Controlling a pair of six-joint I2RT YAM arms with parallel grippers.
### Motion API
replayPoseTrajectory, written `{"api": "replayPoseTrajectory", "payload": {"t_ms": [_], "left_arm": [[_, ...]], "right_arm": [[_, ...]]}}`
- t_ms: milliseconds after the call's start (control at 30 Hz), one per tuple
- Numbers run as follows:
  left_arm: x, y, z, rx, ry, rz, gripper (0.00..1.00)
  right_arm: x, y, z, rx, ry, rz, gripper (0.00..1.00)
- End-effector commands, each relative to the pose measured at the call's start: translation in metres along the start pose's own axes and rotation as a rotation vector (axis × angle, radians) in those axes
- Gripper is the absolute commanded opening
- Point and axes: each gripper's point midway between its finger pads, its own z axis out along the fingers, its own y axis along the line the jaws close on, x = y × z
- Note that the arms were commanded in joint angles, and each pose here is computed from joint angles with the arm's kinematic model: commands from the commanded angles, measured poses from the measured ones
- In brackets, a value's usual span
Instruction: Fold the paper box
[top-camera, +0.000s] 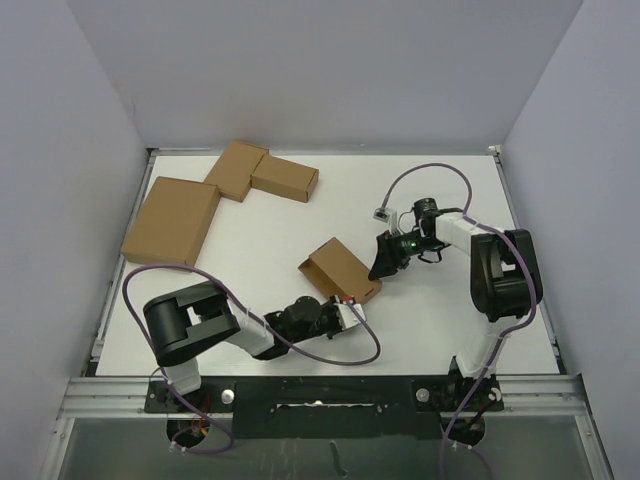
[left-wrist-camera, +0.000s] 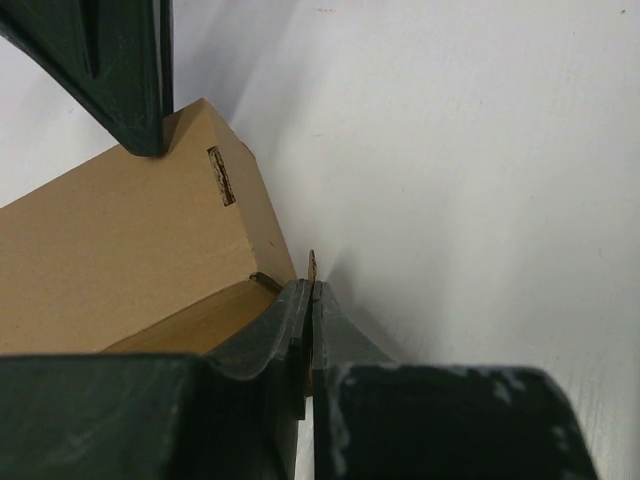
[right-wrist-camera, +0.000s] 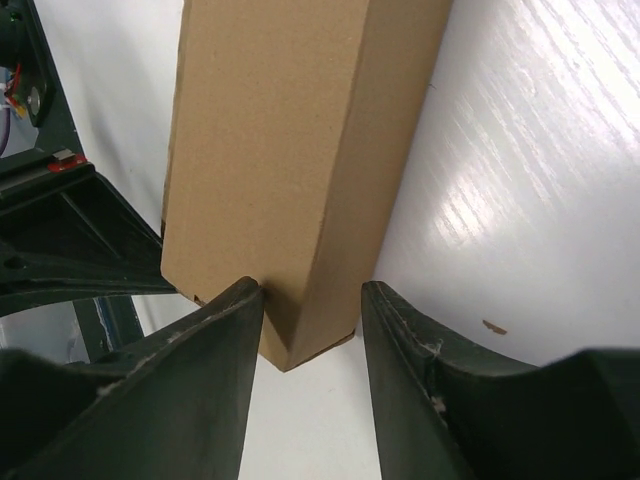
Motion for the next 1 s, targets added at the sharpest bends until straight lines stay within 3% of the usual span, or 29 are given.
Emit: {"api": "replayPoseTrajectory", "payload": {"t_ms": [0, 967], "left_arm": [[-0.005, 0.007, 0.005, -0.034, -0.038, -0.066, 0.0], [0.0, 0.024, -0.012, -0.091, -0.102, -0.244, 0.0]], "right_arm": [[-0.006, -0.004, -0.002, 0.021, 0.014, -0.006, 0.43], [0.005, -0.026, -0.004, 0.13, 0.078, 0.016, 0.38]]}}
